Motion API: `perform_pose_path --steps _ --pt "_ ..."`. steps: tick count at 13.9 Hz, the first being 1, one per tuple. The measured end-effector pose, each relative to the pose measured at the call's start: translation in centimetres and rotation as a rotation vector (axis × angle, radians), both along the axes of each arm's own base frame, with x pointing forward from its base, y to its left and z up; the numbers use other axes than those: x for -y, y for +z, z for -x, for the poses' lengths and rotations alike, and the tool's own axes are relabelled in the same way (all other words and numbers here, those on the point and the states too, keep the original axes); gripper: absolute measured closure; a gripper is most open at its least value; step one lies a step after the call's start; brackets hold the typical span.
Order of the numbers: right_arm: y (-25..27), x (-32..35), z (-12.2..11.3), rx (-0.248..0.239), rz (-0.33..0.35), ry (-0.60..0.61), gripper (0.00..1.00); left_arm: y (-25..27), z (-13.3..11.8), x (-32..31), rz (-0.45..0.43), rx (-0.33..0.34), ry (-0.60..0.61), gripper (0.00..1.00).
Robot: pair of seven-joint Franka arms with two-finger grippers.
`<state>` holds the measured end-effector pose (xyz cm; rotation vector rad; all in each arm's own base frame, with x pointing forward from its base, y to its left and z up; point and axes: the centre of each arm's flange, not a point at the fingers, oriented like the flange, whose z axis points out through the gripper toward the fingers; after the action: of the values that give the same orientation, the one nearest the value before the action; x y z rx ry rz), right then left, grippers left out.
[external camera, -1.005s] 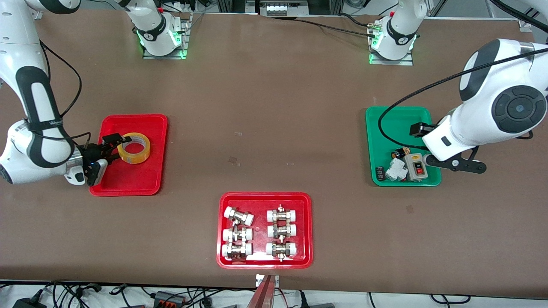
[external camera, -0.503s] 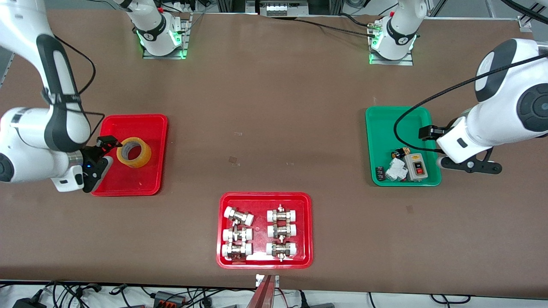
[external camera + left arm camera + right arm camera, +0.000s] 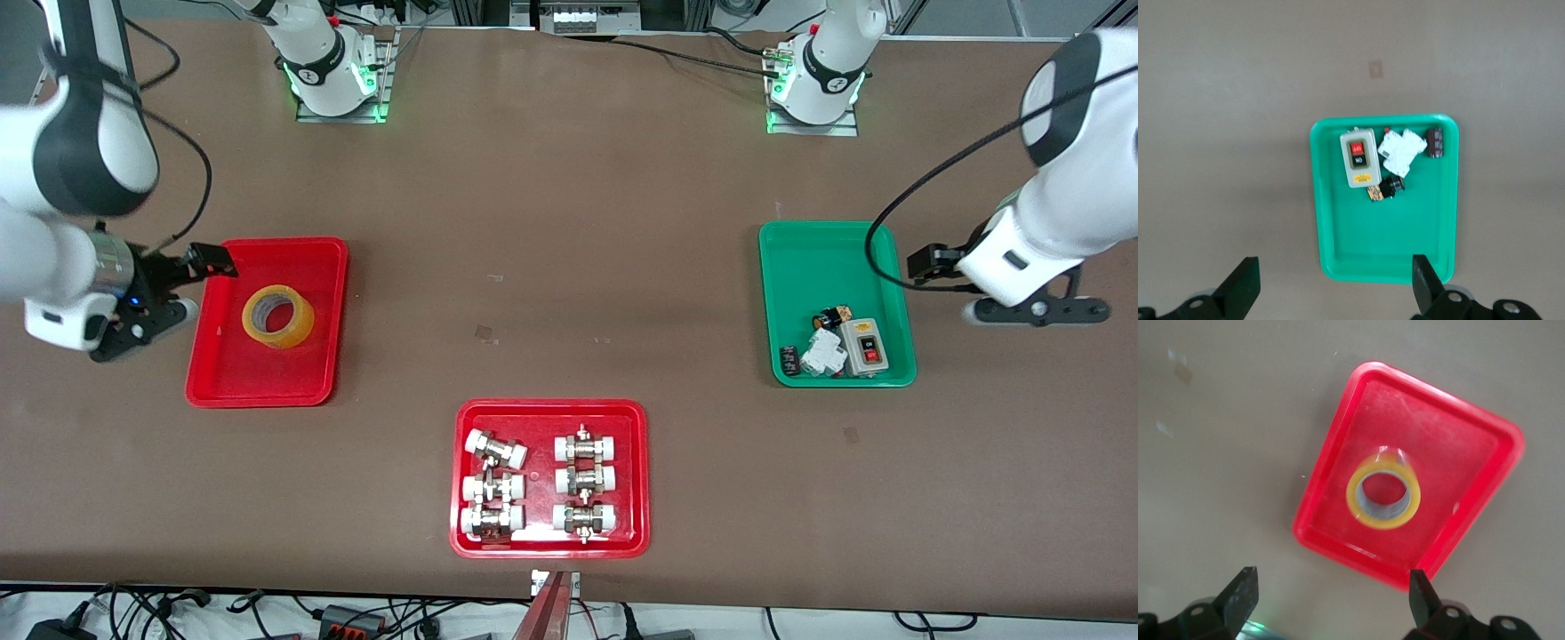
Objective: Left arm passes tape to right arm into tray
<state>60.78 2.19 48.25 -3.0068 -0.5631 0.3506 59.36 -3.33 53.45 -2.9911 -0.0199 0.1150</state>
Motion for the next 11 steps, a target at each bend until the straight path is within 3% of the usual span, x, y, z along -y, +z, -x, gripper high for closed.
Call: perform_pose_path --steps 4,8,11 --pt "8.7 -3.6 4.5 0.071 0.060 -0.216 0.00 2.1 0.2 -0.7 0.047 0.041 0.065 0.00" --pt "11.6 -4.0 7.4 0.118 0.070 -0.295 0.00 3.6 0.8 0.2 0.065 0.057 0.055 0.00" --pt "12.5 -3.6 8.7 0.159 0.064 -0.309 0.00 4.5 1.5 0.3 0.079 0.031 0.058 0.00"
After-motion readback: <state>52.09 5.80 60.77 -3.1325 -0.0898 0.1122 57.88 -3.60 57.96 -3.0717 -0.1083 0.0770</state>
